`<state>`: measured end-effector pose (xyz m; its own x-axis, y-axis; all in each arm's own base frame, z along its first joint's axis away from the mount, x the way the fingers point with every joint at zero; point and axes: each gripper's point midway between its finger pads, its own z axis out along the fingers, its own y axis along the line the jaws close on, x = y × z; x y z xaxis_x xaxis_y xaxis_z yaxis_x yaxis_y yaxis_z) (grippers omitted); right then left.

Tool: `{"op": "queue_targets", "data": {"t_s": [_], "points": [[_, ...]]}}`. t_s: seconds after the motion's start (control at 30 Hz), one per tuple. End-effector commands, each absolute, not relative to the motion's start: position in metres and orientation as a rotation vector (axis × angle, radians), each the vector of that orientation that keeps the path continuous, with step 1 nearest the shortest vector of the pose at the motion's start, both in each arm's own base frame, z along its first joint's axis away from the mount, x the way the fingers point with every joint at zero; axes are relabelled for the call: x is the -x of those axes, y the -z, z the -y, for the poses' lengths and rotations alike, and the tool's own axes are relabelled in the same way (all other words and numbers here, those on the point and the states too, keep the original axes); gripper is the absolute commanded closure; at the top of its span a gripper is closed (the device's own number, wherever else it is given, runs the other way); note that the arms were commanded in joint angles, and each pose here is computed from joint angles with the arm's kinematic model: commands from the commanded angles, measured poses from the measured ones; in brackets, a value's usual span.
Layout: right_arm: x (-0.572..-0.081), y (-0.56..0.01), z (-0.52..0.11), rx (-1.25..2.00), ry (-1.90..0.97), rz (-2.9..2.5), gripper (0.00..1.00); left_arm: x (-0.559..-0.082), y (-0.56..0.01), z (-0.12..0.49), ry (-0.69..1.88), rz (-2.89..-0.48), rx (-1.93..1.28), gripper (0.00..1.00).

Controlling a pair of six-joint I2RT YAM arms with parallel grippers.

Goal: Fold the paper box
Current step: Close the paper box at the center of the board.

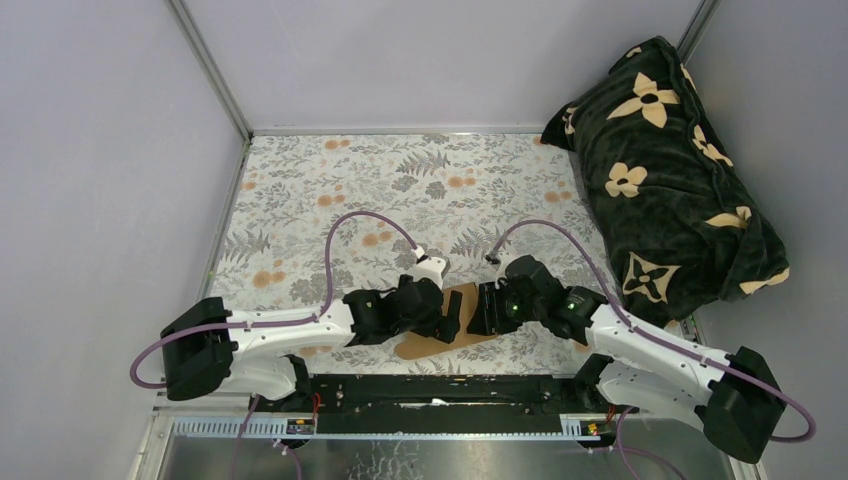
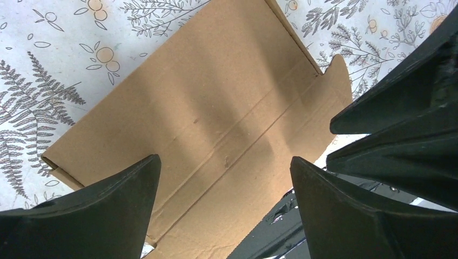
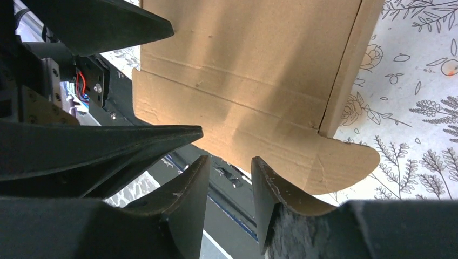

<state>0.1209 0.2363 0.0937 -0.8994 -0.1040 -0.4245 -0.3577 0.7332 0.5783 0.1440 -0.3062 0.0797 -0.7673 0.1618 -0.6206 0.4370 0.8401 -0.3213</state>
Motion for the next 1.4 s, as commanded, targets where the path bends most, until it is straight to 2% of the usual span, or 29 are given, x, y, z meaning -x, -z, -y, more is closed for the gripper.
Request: {"op": "queue_targets", "data": {"t_s": [0.0,0.4,0.8,1.07,1.37], "points": [[-0.125,-0.09,-0.247,0.353,-0.996,-2.543,0.58,-0.153,-0.096,0.305,0.576,-2.359,-0.448,0.03],[-0.126,-0.071,-0.245,0.33,-0.962,-2.572,0.58,-0.187,-0.108,0.28,0.601,-2.316,-0.392,0.01],[-0.132,-0.061,-0.244,0.321,-0.916,-2.576,0.58,-0.218,-0.062,0.283,0.637,-2.403,-0.407,0.01],[-0.142,-0.053,-0.242,0.285,-0.874,-2.543,0.58,-0.217,-0.043,0.296,0.696,-2.448,-0.459,0.02],[-0.155,-0.042,-0.235,0.21,-0.833,-2.464,0.6,-0.212,-0.047,0.295,0.728,-2.44,-0.455,0.02]]}}
